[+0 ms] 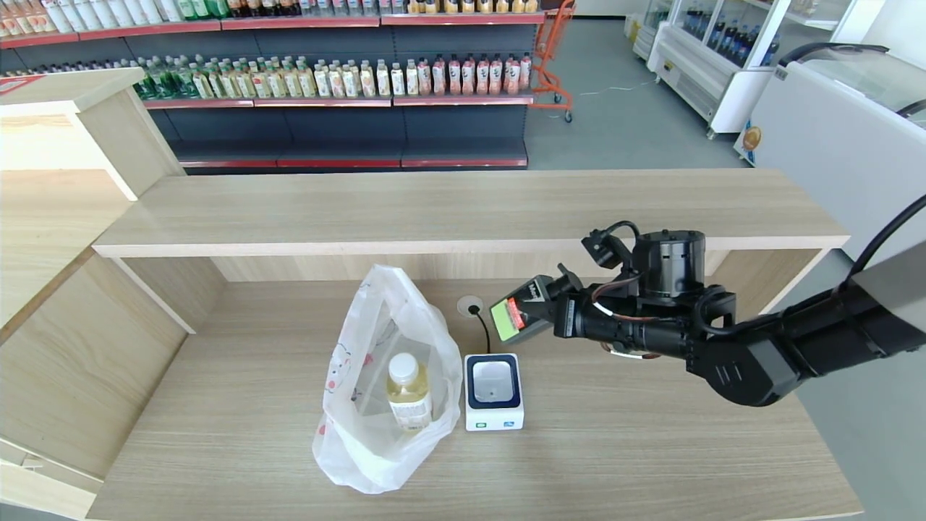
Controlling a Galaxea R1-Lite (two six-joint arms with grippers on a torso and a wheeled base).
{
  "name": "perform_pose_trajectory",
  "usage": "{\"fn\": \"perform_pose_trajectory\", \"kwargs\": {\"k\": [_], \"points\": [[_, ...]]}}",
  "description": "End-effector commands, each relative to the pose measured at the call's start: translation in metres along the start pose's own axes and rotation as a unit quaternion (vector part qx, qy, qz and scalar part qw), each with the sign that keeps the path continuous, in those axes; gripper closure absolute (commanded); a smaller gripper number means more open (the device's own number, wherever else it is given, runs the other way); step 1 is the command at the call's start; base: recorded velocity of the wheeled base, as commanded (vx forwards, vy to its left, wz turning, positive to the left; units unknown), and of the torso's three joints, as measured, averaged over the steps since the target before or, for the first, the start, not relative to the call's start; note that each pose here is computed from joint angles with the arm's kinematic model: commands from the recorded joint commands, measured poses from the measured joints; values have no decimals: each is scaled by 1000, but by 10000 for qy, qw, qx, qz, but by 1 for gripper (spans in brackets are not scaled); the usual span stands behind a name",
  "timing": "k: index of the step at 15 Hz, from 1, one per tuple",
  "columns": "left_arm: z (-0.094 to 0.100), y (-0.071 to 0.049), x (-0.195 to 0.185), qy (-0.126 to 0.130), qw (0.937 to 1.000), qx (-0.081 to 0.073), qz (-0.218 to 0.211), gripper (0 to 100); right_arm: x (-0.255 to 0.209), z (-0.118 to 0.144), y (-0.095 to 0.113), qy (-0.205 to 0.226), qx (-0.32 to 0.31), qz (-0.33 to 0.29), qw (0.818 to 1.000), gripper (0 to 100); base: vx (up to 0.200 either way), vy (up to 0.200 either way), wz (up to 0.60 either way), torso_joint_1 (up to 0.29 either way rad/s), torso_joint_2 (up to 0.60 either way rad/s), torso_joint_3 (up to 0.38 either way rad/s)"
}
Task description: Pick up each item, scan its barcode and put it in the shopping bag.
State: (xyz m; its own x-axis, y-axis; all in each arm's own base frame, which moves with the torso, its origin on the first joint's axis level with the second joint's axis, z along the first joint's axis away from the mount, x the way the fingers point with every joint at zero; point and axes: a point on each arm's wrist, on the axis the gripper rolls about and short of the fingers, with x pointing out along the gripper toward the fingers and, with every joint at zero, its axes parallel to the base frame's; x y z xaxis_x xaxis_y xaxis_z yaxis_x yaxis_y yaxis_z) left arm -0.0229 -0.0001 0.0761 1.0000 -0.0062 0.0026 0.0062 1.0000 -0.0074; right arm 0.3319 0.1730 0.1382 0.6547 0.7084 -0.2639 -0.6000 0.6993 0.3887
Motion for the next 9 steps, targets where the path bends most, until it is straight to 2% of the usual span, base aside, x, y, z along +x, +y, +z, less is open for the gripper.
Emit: {"fn": "perform_pose_trajectory", "kwargs": {"k": [1, 4, 6, 9], "points": [[0, 0, 0, -3, 10000, 7, 0, 0, -9, 1, 3, -21, -5, 0, 10000, 100, 0, 0, 0, 0, 0, 0], [0, 0, 0, -3, 10000, -9, 0, 0, -13, 7, 7, -107, 61, 37, 9999, 100, 0, 0, 0, 0, 0, 0], [0, 0, 0, -3, 10000, -24, 0, 0, -14, 11, 16, -150, 221, 150, 9995, 100, 0, 200, 0, 5, 7, 2], [0, 0, 0, -3, 10000, -9, 0, 0, -11, 5, 14, -61, 251, 117, 9996, 100, 0, 200, 0, -7, -2, 2]]}}
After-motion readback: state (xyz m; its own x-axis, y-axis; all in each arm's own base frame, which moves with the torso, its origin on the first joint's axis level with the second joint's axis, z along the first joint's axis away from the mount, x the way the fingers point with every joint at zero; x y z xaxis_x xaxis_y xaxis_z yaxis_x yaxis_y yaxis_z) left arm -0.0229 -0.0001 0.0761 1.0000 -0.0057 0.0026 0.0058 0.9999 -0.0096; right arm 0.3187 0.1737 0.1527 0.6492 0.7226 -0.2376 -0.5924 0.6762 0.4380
